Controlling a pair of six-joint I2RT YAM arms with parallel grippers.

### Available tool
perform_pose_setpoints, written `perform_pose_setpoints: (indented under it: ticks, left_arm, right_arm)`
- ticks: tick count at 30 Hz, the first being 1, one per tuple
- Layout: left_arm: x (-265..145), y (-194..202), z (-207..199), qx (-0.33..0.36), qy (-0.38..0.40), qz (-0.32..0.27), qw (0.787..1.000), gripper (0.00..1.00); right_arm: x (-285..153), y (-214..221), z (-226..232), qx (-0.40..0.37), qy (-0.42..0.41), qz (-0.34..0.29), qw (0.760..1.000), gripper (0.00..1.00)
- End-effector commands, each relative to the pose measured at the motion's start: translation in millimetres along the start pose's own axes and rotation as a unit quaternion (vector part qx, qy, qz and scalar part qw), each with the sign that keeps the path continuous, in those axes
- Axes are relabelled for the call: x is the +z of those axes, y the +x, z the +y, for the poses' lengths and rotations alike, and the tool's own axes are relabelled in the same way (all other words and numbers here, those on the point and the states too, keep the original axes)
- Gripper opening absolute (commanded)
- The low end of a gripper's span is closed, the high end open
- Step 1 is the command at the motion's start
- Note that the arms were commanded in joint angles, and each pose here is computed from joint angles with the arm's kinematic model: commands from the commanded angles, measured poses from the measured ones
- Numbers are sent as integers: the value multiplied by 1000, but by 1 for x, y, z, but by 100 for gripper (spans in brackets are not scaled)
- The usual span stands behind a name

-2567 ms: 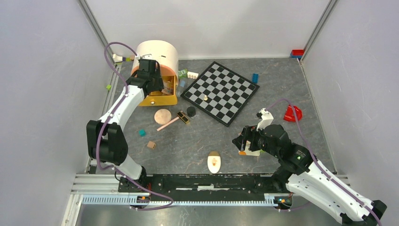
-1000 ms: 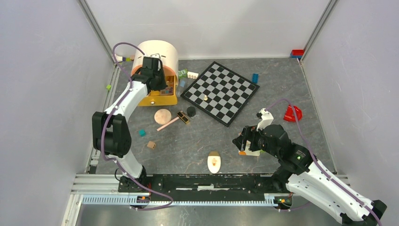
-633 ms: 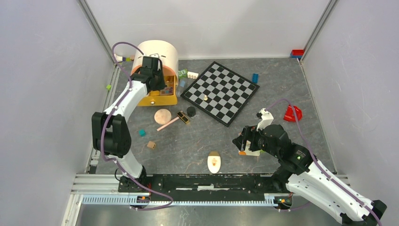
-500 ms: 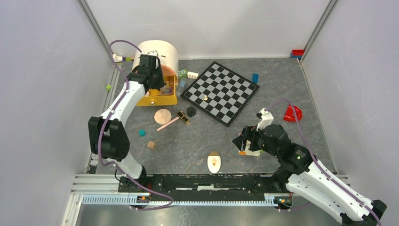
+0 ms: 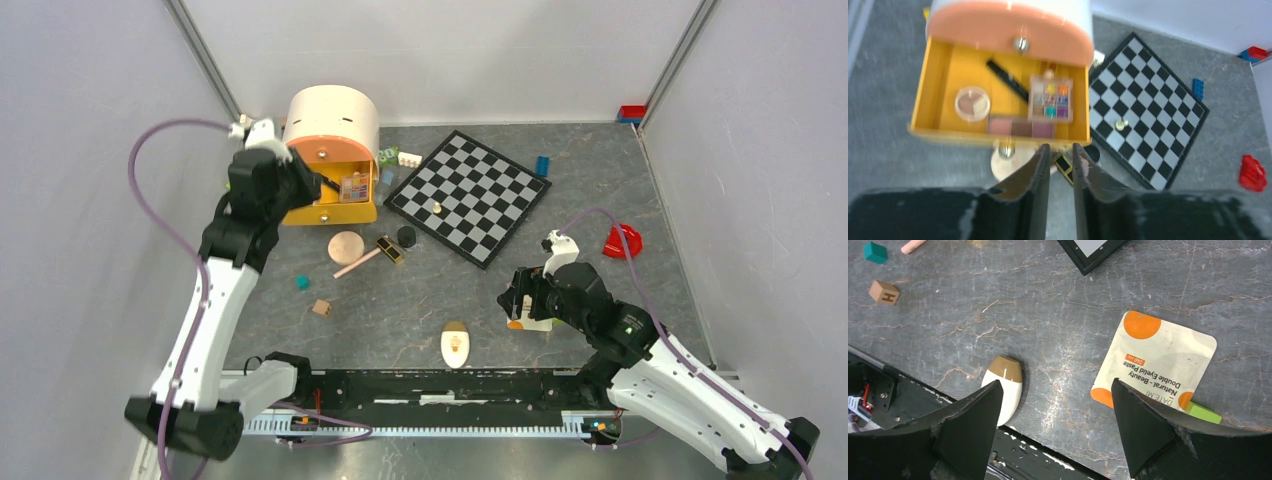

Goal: Organize the makeup
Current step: Place the makeup in the drawer, then pick up the lipstick at the center of the board.

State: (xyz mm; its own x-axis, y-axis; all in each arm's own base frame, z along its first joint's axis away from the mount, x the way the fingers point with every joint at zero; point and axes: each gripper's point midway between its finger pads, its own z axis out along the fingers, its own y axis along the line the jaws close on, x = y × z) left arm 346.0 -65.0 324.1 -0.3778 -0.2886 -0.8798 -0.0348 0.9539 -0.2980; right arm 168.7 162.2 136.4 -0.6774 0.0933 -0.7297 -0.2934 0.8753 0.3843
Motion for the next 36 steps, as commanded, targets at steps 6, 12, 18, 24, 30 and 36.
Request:
perform_pose_setpoints:
  ticks: [6,12,18,24,30,36]
  left_arm:
    - [-66,124,32,-98,1,82,992,48]
    - [-65,179,38,-124,14,125,984,64]
    - [-46,192,43,-165,-17,120,979,73]
    - [-21,212,12,-124,-55,105,985,77]
    - [6,232,-24,-95,-107,112,983,86]
    - [34,235,-33,-88,-159,98,978,94]
  right_arm:
    - [4,-13,-4,-25,21,-11,999,87]
    - [12,-6,-1,-26,13,3,1000,87]
    - [14,-3,1,-19,6,5,1000,87]
    - [14,0,0,-13,4,4,1000,87]
    - [10,-2,-1,-14,5,0,1000,87]
    - [8,0,-5,-16,11,-3,1000,87]
